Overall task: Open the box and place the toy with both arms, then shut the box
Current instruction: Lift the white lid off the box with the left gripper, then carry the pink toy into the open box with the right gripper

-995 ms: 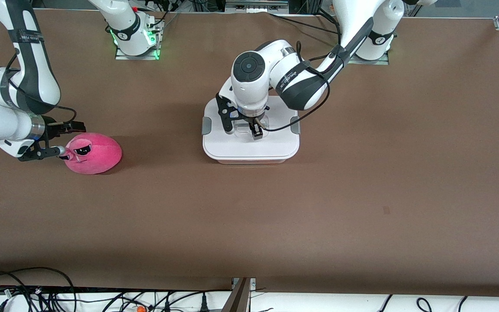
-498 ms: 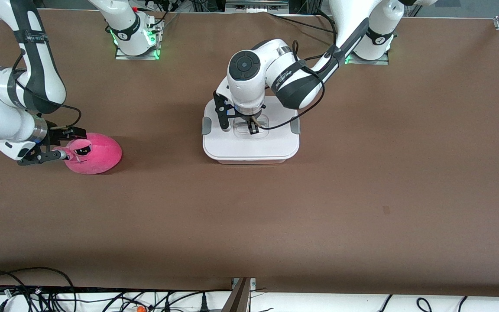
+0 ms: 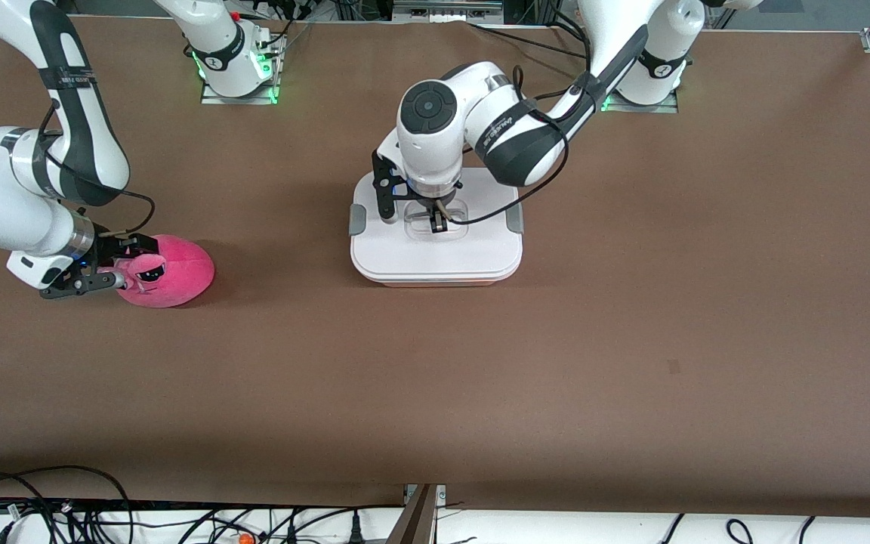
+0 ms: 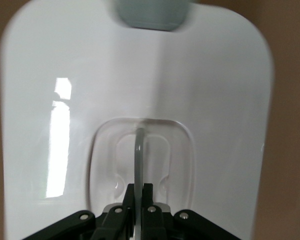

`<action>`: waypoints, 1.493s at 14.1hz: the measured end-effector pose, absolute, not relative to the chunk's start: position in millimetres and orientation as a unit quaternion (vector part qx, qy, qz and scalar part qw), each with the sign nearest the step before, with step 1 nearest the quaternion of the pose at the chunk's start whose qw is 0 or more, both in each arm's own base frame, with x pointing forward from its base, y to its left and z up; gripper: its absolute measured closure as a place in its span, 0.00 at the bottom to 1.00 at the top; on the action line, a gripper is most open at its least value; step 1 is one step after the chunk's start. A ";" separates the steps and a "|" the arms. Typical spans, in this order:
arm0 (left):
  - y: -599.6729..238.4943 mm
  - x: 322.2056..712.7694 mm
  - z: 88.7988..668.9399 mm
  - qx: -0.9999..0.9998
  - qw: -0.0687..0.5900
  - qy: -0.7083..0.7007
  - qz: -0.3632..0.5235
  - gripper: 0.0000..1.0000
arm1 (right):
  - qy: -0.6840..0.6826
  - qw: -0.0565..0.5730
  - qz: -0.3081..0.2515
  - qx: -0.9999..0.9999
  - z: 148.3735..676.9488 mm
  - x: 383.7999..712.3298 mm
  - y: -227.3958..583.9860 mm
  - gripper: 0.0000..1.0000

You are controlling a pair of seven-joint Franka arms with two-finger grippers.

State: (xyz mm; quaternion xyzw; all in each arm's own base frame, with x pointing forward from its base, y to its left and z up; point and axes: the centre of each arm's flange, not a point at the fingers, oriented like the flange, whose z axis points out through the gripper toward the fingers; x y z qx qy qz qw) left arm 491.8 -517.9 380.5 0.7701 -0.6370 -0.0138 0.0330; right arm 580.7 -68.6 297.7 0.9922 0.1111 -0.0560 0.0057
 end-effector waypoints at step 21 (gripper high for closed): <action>-101.0 612.4 517.0 0.740 0.034 -0.650 -0.169 0.93 | 0.290 -0.017 -0.081 0.953 456.5 607.6 177.8 0.92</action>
